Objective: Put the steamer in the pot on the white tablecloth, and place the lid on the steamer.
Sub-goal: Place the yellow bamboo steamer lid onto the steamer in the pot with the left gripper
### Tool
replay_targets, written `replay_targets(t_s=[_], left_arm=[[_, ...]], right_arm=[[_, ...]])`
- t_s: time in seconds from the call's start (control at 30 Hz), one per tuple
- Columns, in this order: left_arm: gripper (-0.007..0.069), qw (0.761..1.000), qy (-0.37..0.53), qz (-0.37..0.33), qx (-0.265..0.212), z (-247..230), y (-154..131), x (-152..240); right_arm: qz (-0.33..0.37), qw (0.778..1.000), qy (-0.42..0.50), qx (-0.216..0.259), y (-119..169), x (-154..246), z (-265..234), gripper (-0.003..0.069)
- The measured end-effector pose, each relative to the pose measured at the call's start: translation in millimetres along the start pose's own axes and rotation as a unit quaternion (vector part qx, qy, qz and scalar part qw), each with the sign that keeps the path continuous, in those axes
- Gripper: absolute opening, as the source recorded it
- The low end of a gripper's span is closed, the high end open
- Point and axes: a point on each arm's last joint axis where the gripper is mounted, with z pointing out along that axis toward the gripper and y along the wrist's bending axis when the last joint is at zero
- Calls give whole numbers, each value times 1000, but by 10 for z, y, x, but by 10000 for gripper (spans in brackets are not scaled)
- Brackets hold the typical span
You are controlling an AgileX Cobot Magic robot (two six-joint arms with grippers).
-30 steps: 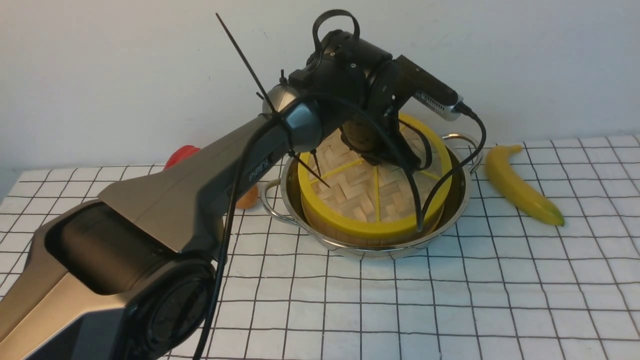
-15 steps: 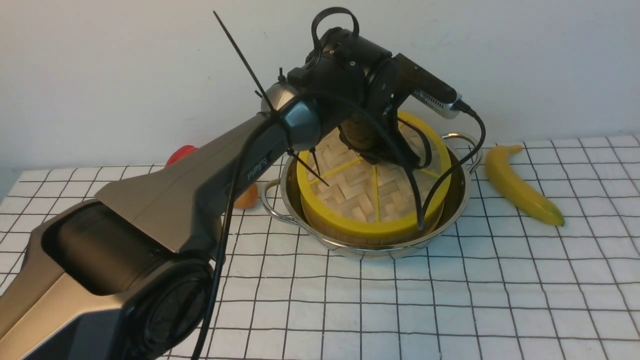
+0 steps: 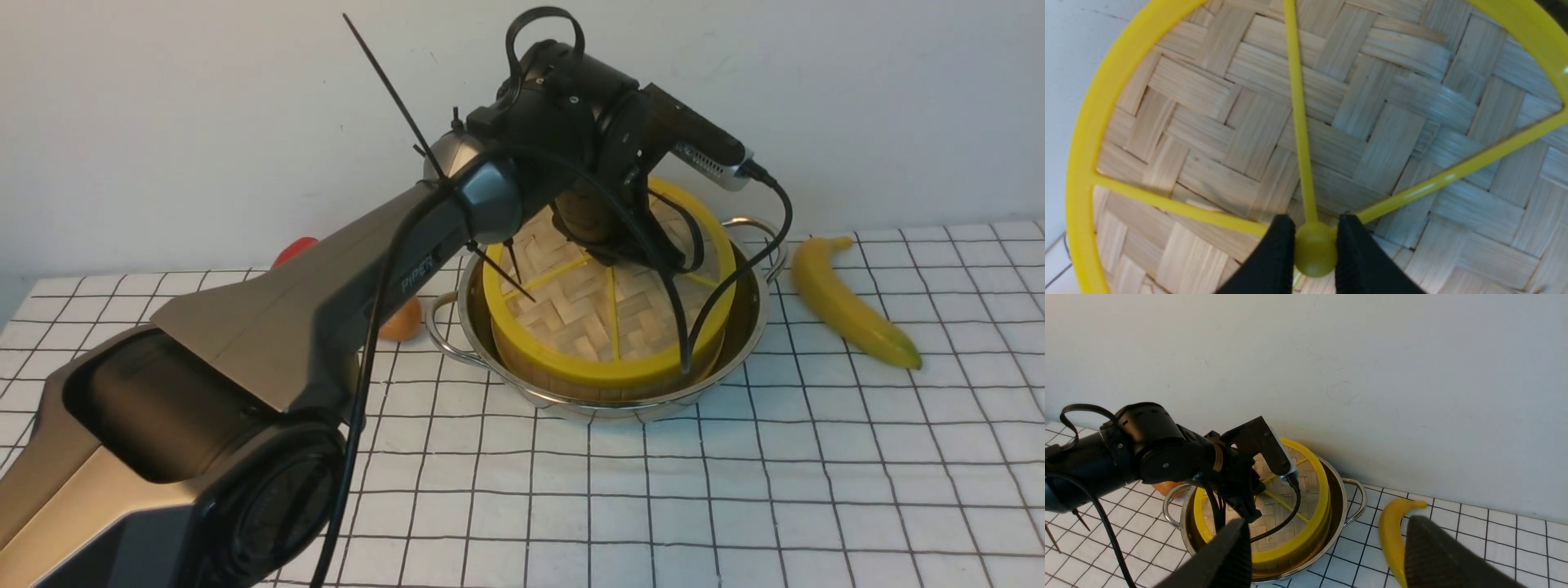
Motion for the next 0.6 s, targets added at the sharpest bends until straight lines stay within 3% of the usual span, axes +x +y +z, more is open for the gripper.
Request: replay_targets(t_s=[0.6], left_arm=[[117, 1000, -2, 1, -6, -97, 33, -13]], right_arm=[[-2, 1000, 0, 0, 0, 0, 0, 491]])
